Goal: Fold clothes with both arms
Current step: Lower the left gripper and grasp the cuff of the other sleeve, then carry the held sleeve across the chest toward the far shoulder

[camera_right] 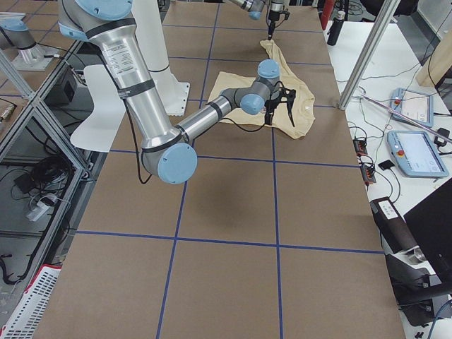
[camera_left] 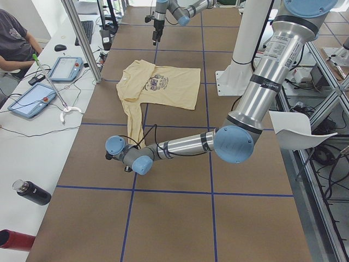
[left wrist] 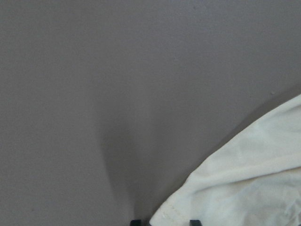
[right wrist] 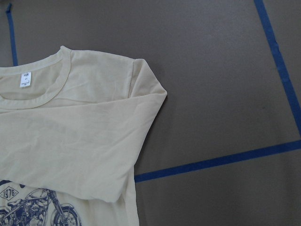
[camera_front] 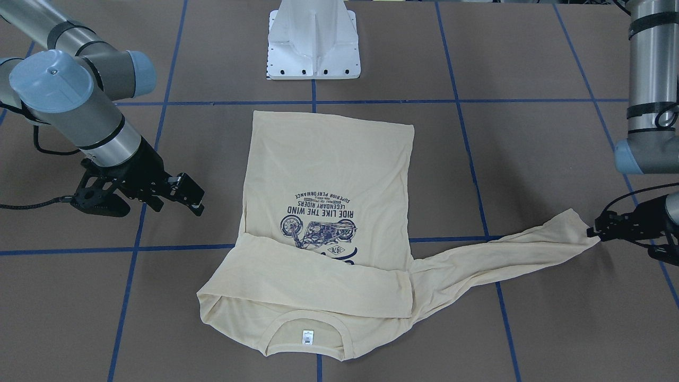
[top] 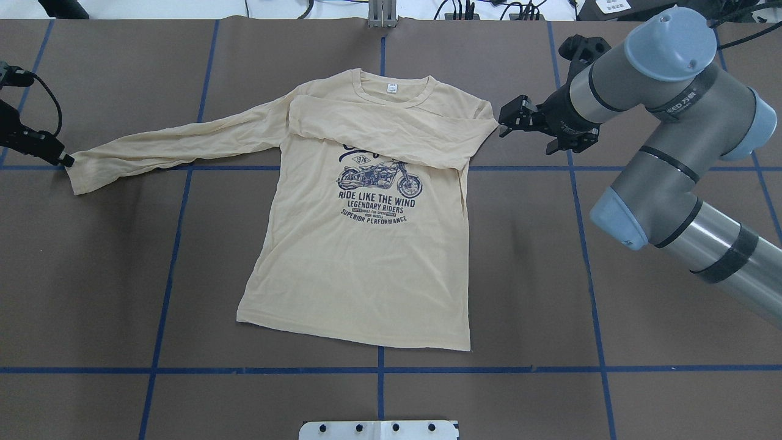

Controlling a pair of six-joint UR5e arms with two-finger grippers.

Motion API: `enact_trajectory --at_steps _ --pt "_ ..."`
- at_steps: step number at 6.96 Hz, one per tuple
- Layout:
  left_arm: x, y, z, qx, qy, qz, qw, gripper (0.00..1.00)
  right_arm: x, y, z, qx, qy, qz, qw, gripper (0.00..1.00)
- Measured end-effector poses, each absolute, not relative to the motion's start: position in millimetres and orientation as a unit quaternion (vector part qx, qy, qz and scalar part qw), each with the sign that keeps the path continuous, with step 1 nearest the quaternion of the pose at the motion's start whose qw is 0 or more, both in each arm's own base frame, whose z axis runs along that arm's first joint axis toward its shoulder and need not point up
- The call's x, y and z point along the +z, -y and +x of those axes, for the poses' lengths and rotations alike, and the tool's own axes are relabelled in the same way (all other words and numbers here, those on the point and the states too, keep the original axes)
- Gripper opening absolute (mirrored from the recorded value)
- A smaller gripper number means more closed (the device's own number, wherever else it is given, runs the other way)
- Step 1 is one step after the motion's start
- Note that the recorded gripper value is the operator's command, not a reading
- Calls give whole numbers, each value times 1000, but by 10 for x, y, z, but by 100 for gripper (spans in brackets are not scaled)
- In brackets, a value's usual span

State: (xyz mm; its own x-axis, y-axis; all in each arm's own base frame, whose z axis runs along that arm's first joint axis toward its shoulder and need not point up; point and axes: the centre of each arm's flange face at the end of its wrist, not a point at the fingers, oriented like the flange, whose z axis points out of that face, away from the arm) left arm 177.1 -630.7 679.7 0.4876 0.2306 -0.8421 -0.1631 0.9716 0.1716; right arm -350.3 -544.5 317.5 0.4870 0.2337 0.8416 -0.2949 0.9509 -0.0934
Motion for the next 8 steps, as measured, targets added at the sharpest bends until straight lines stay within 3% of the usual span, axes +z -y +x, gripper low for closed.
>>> enact_trajectory --at_steps 1,5,8 --pt "6801 6311 1777 114 -493 34 862 0 3179 5430 -3490 153 483 32 862 99" --pt "6490 6390 1854 115 -523 29 844 0 3164 5388 -3450 151 486 32 860 100" --pt "5006 6375 1905 63 -597 14 800 0 3644 5299 -2958 132 481 45 866 100"
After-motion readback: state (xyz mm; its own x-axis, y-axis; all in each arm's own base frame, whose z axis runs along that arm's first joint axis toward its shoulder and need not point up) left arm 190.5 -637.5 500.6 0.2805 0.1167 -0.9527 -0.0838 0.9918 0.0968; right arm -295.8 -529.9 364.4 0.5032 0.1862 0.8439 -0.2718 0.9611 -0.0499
